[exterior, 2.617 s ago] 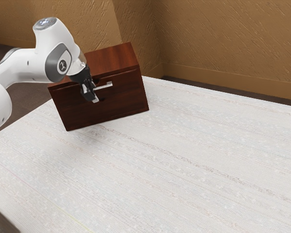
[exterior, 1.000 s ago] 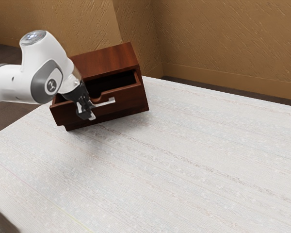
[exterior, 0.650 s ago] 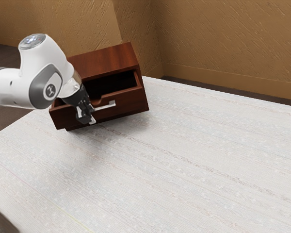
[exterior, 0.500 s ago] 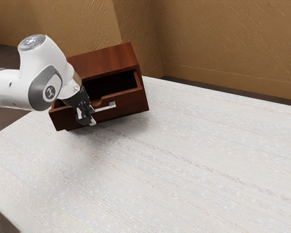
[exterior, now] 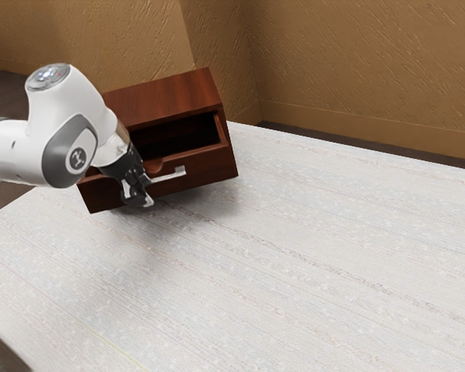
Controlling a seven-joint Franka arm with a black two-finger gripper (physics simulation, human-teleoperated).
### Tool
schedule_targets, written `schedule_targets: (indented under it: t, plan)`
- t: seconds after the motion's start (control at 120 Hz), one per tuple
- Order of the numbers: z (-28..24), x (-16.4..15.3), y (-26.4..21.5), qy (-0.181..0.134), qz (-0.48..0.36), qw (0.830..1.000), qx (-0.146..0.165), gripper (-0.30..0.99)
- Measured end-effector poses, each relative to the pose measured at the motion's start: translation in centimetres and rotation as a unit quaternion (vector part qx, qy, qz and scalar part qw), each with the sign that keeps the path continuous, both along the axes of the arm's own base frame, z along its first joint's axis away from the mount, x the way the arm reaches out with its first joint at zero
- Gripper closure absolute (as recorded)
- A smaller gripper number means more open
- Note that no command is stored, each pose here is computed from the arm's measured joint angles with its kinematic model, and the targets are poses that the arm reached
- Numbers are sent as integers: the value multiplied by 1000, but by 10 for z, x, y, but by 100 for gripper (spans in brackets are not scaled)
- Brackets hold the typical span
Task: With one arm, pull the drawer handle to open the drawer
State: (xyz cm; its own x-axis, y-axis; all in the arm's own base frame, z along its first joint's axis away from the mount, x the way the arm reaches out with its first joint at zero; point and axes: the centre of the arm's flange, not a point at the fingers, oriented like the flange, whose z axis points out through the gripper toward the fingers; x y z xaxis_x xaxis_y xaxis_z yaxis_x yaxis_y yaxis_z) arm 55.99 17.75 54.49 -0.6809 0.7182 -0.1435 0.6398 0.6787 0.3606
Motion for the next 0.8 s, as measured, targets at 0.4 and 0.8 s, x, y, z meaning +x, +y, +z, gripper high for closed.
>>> schedule_targets:
  t: [0.4, 0.8]
  plan:
    - [0, -16, -34, -4, -22, 1000, -4, 42]
    - [0, -32, -61, -5, -43, 999, -3, 42]
